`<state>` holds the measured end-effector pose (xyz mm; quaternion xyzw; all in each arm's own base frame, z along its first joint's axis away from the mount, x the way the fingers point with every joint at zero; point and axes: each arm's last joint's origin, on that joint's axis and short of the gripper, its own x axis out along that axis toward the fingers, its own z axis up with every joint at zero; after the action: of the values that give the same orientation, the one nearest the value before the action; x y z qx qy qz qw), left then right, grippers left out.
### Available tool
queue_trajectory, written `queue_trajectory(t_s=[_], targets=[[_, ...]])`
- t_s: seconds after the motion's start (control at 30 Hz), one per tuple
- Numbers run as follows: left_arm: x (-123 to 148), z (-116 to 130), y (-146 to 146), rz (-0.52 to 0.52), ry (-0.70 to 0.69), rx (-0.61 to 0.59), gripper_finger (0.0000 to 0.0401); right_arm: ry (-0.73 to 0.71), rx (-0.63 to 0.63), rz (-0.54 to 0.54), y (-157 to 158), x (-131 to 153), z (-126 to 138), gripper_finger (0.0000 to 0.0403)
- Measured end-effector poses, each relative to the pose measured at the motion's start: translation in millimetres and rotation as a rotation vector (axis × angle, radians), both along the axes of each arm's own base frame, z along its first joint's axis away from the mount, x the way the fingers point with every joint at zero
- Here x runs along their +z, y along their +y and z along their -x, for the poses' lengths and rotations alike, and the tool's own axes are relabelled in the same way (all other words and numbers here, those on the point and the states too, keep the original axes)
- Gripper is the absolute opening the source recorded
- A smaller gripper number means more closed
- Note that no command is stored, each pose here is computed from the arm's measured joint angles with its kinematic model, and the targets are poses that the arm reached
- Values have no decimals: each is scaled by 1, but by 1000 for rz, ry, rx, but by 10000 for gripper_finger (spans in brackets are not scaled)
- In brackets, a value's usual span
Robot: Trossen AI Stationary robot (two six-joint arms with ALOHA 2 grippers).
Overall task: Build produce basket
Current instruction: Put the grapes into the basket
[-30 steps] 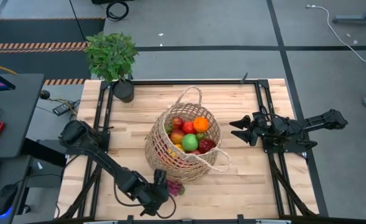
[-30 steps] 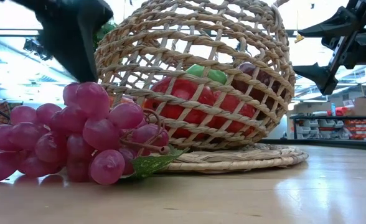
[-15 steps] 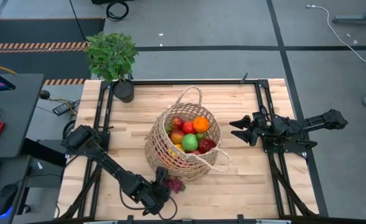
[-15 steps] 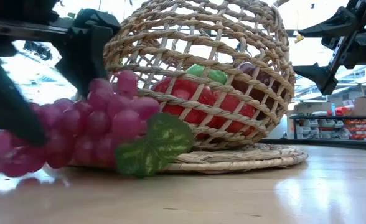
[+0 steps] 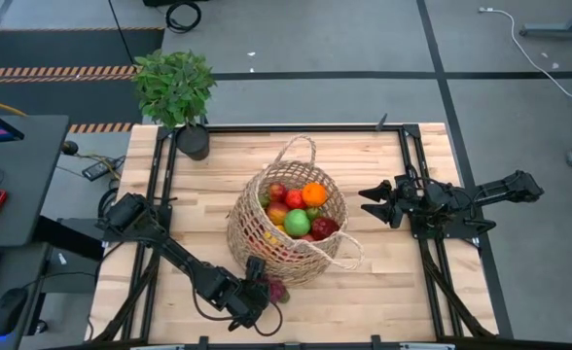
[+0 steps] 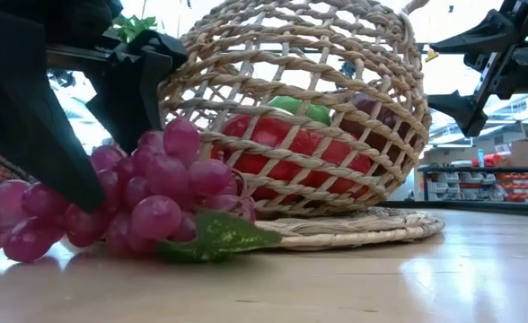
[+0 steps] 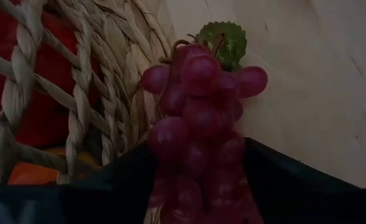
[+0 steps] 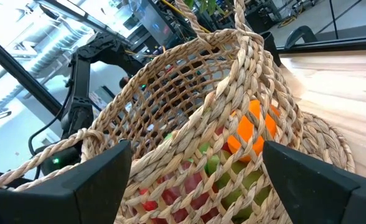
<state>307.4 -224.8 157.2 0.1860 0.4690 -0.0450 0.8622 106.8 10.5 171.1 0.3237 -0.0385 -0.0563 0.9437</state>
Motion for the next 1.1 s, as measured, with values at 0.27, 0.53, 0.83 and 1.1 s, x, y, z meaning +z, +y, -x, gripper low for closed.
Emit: queue_trajectory(t_s=[0.27,0.53,0.83,1.1], targets=[[0,4,-4,38,4,28,161,0,0,0,0,0,0,365],[0,6,-8,62,-2,59,115,0,0,0,0,0,0,365],[5,11,-7,68,10,74,96,0,0,0,0,0,0,365],[15,16,-5,78,15,75,78,0,0,0,0,0,0,365]])
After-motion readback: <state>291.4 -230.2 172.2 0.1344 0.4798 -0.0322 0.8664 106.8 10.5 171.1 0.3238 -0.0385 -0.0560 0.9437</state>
